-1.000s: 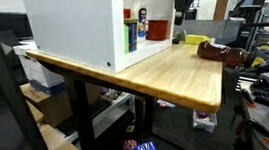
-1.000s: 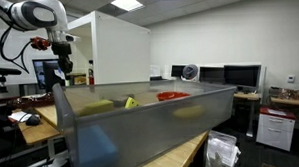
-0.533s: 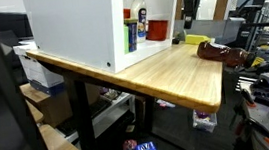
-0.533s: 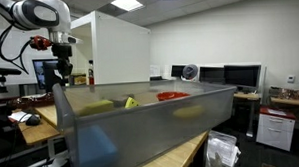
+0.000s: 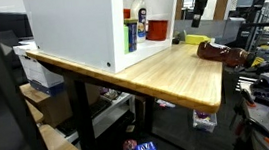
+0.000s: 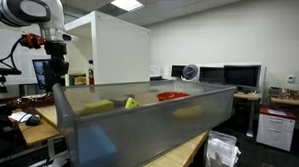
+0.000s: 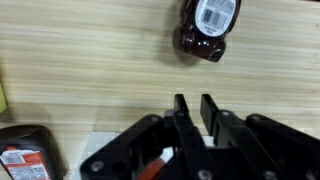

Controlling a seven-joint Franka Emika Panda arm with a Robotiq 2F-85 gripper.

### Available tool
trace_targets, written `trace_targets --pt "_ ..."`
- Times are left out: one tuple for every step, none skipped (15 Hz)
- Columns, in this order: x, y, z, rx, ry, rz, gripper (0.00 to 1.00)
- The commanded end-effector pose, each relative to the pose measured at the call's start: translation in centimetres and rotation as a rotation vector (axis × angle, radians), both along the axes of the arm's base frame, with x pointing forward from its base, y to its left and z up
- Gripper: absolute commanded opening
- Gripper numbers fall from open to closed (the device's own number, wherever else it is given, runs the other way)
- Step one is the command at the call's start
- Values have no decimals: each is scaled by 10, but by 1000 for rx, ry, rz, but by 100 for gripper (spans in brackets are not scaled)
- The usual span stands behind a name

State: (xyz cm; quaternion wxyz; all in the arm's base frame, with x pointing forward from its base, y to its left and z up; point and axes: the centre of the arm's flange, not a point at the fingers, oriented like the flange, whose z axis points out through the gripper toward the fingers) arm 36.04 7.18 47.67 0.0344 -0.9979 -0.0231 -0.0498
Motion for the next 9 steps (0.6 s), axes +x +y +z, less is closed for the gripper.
trace_targets --pt "-30 -8 1 59 -49 44 55" --pt "-34 -9 1 61 -54 60 59" --pt "-37 -10 1 62 -54 85 65" --pt "-40 -12 1 62 -52 106 69" --pt "-41 -12 1 54 -51 113 75" --pt "-44 -12 1 63 -48 131 80" --pt "-46 -11 1 69 -45 143 84" --pt "-48 -10 0 80 -41 163 90" --pt "-50 -9 -1 101 -30 182 94"
